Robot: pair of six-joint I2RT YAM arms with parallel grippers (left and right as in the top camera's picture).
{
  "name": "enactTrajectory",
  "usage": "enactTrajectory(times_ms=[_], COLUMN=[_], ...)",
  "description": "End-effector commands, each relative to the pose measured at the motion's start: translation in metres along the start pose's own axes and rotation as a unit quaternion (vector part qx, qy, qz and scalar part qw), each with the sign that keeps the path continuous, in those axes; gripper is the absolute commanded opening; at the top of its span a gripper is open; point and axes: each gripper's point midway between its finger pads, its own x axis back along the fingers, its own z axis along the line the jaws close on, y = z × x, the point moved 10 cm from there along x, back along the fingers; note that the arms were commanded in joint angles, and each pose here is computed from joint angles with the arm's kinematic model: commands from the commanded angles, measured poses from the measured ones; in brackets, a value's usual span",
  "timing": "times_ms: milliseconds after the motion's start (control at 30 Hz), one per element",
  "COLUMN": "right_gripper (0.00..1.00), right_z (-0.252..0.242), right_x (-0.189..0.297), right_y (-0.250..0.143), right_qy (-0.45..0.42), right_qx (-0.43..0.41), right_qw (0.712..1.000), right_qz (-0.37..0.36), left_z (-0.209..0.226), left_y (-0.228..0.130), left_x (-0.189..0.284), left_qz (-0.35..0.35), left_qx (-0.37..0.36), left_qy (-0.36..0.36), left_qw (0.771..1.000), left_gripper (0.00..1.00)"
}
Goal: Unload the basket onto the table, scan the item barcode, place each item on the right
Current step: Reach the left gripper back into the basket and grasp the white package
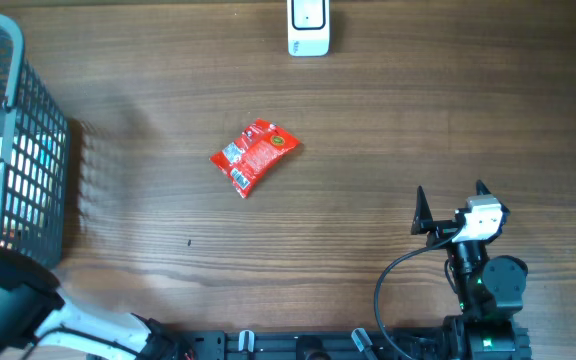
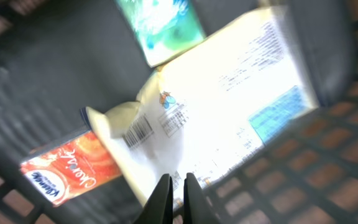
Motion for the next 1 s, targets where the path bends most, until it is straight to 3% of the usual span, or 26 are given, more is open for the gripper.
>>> enactTrajectory(times_ms=[0, 133, 167, 267, 300, 567, 700, 967], right_gripper=[1.0, 1.0, 1.0, 1.0, 1.0, 1.0, 1.0, 1.0], right_z=[-0.002, -0.002, -0.002, -0.002, -0.002, -0.002, -0.002, -0.002], right_x=[0.0, 0.0, 0.0, 0.0, 0.0, 0.0, 0.0, 0.0], right_y=[0.001, 0.001, 0.001, 0.001, 0.001, 0.001, 0.001, 0.001], right_qy=[-0.009, -0.009, -0.009, -0.009, -0.009, -0.009, -0.009, -0.009], right_qx=[0.001, 0.001, 0.001, 0.001, 0.001, 0.001, 0.001, 0.001], right_qw=[1.0, 1.0, 1.0, 1.0, 1.0, 1.0, 1.0, 1.0], right_qz=[-0.002, -0.002, -0.002, -0.002, -0.002, -0.002, -0.002, -0.002], left_z=[-0.012, -0.016, -0.015, -0.013, -0.012, 0.006, 0.021, 0.028], left_y=[-0.004, -0.014, -0.015, -0.016, -0.016, -0.008, -0.006, -0.015], left_x=[0.066, 0.105, 0.105, 0.09, 0.08, -0.023, -0.065, -0.116], left_qz=[-0.098, -0.152, -0.15, -0.122, -0.108, 0.009, 0.048, 0.118], left_qx=[-0.006, -0.017, -0.017, -0.014, -0.012, 0.004, 0.013, 0.022], left_qy=[-0.039, -0.05, -0.049, -0.045, -0.041, 0.023, 0.1, 0.108], left_qw=[0.994, 0.987, 0.987, 0.991, 0.993, 1.0, 0.994, 0.987], left_gripper=[0.04, 0.04, 0.1, 0.95, 1.0, 1.0, 1.0, 1.0])
